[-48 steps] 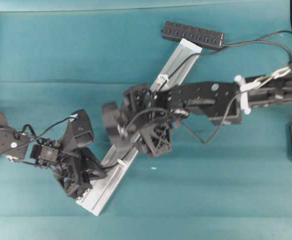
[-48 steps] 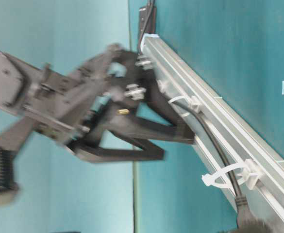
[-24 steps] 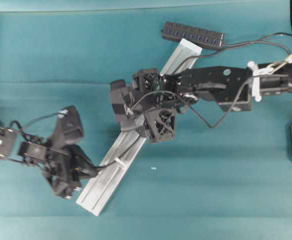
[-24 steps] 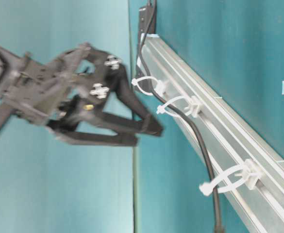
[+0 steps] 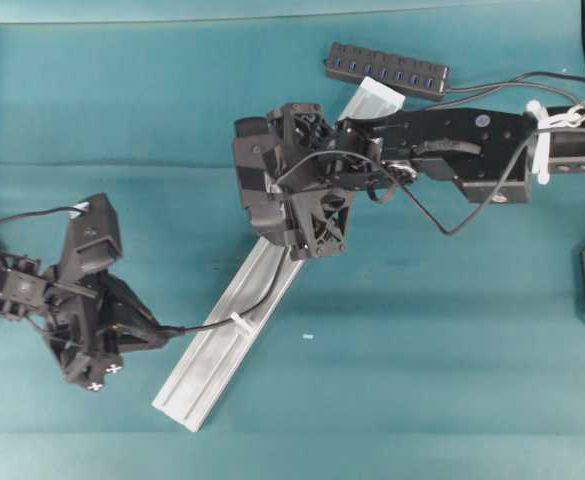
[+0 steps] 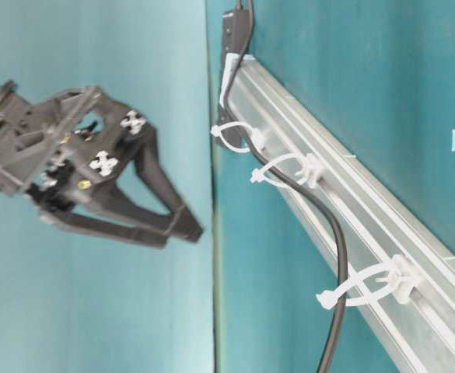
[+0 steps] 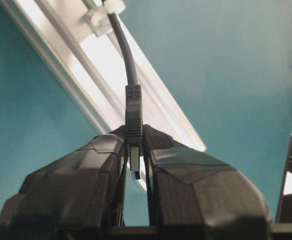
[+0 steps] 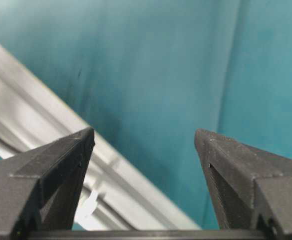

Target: Pass the USB cable through three rings with both arms.

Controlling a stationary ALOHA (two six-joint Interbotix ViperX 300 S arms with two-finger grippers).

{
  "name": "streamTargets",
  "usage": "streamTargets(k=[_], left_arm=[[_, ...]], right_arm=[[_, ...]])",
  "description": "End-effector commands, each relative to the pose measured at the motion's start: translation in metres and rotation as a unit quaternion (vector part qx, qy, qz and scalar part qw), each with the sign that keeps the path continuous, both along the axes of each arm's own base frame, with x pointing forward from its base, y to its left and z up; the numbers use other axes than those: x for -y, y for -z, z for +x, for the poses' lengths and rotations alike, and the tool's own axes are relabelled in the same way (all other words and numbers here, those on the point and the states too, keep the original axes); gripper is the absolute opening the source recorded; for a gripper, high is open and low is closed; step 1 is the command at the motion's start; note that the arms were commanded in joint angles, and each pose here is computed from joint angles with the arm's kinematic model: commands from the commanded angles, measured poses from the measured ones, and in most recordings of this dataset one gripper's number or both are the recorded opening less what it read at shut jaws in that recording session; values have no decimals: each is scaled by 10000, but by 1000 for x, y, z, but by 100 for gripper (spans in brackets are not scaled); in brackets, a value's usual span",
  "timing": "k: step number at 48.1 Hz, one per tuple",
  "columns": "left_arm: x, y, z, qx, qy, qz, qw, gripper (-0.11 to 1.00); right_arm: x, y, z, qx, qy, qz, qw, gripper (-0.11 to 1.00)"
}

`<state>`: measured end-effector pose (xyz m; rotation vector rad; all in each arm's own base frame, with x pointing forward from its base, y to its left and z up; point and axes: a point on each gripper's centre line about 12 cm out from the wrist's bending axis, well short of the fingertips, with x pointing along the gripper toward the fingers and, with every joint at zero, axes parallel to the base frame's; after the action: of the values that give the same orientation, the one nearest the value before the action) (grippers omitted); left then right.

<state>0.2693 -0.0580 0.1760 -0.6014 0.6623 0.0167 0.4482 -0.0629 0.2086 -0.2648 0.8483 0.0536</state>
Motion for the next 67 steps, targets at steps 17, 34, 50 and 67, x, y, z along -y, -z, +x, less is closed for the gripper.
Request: streamTargets(k=[17,34,50,67], left_arm=[[0,-28,-3,466,19,-94,9989,9],[0,-28,-3,466,19,-94,9989,9],[0,-27,-4,411,2,-94,9991,9],[0,-28,-3,434,9,-99,9990,9]], right_arm=[[4,-10,3,268,105,-1,9996,87],[6,-10,3,276,132,8,9995,87],[5,-11,4,329,129,-2,9994,87],[4,-12,5,374,118,-10,9992,87]])
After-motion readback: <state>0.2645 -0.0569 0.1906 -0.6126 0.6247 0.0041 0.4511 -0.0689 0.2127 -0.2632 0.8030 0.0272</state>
